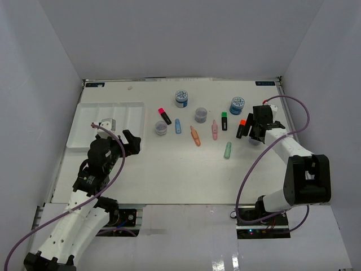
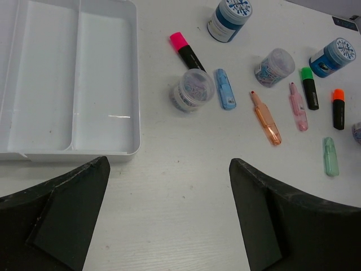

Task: Sort the stationery into containers
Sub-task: Pick up the stationery from the center of the board, then place the stationery at the center of the board.

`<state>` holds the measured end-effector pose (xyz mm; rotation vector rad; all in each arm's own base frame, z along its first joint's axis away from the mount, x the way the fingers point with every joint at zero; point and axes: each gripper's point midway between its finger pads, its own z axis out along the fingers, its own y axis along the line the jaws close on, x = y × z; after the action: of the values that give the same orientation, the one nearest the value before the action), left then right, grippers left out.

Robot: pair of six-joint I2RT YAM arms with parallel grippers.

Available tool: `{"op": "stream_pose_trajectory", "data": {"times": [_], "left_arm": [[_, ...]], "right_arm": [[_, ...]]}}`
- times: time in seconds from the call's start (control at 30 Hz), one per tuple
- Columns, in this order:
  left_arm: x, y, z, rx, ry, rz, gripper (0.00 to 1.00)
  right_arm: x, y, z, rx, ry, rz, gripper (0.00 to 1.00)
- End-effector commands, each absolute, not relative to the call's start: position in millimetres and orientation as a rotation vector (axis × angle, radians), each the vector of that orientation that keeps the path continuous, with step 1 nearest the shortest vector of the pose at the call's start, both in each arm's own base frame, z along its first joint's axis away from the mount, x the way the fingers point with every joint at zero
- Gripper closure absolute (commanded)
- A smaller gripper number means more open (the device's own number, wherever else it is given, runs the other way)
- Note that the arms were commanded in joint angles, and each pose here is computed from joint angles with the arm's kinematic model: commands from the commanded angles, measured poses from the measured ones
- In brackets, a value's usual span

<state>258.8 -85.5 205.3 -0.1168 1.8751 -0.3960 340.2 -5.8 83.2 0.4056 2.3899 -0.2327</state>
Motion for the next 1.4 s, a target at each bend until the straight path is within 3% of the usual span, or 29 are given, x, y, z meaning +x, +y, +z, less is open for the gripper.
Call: {"op": "stream_pose_trajectory", "data": {"times": [0.0,0.17,0.37,0.53,0.63,0.8,1.0,1.13,1.3,1.37], "left_arm": [[261,-85,210,-0.112,1.856,-0.387,0.02],[262,-87,208,-0.103,1.866,-0.39,0.02],[261,-86,206,-0.109,1.873,-0.384,0.02],[261,-86,206,-0.107,1.876,-0.384,0.02],[261,-87,204,-0.106,1.882,-0.388,0.02],[262,-88,204,-0.102,1.885,-0.391,0.02],[262,-88,203,-0.1,1.89,-0.393,0.02],[262,-87,202,-0.104,1.894,-0.386,0.02],[262,-85,203,-0.111,1.891,-0.378,0.02],[261,-84,206,-0.118,1.878,-0.378,0.02]], "right_arm": [[368,-7,96,0.432,2.324,-0.185,0.1],[375,-4,82,0.391,2.368,-0.157,0.09],[381,-6,69,0.367,2.409,-0.156,0.0],[379,-12,59,0.354,2.439,-0.2,0.13],[379,-15,65,0.334,2.423,-0.213,0.26],[379,-2,85,0.231,2.395,-0.14,0.37],[371,71,124,-0.117,2.306,-0.025,0.44],[351,165,145,-0.42,2.241,0.112,0.43],[333,267,152,-0.699,2.198,0.223,0.41],[318,304,131,-0.821,2.225,0.235,0.41]]}}
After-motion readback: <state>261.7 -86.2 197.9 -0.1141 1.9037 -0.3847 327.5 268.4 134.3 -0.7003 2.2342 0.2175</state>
